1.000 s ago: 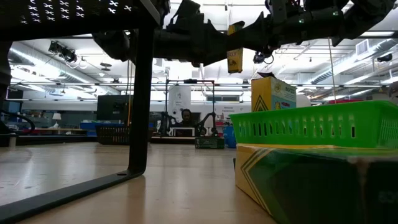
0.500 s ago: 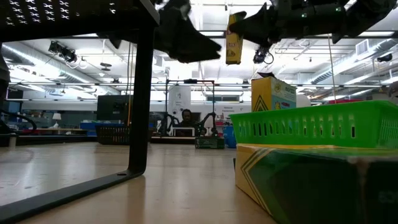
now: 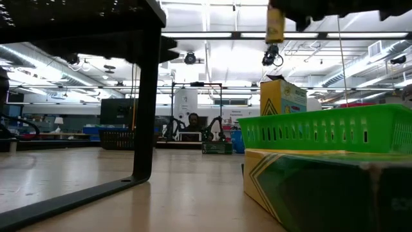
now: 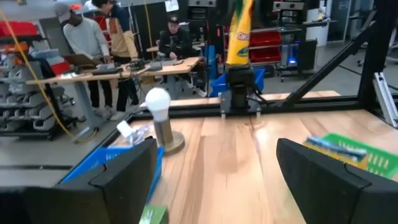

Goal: Pick & Place Office Desk Supplies
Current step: Put the small crayon box into the green bin

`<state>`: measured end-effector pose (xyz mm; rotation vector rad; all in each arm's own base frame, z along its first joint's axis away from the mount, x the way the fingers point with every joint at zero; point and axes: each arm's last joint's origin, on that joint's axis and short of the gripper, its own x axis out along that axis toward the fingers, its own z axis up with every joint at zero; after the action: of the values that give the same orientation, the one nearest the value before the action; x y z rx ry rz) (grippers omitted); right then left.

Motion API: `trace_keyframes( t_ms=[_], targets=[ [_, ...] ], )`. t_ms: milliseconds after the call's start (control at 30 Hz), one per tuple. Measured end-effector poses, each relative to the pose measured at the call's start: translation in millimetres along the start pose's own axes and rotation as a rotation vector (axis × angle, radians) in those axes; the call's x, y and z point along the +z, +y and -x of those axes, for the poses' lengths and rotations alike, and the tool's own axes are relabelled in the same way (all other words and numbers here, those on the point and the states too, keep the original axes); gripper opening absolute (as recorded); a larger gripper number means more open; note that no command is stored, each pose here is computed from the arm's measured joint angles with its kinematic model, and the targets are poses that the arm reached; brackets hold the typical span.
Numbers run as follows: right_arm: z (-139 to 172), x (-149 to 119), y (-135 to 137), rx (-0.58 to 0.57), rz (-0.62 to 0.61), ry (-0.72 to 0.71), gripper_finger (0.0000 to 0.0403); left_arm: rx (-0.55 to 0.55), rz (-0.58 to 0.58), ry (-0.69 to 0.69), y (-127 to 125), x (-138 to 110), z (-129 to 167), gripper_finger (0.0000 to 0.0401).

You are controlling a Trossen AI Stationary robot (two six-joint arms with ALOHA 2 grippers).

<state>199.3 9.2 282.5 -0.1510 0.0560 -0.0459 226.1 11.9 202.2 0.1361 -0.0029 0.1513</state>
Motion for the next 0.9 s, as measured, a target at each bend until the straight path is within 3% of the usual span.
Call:
trace_keyframes(
  t_ms=[233,533,900],
  targets=[
    [8.3,-9.8,27.4,0.004,-0.048,0.144,0.0066,0.052,0.028,-0.053,3.6,-10.1,31.6,0.0335],
    [24.0,-4.5,68.0,0.059,-0.105,0.095,0.0066,0.111,0.043,-0.051,6.0,-16.6,45.8,0.0335],
    [51.1,-78.1,97.2,0.091,-0.369,-0.082,0.0066,0.119,0.054,-0.047,6.1,-17.3,45.4,0.0335]
  ],
)
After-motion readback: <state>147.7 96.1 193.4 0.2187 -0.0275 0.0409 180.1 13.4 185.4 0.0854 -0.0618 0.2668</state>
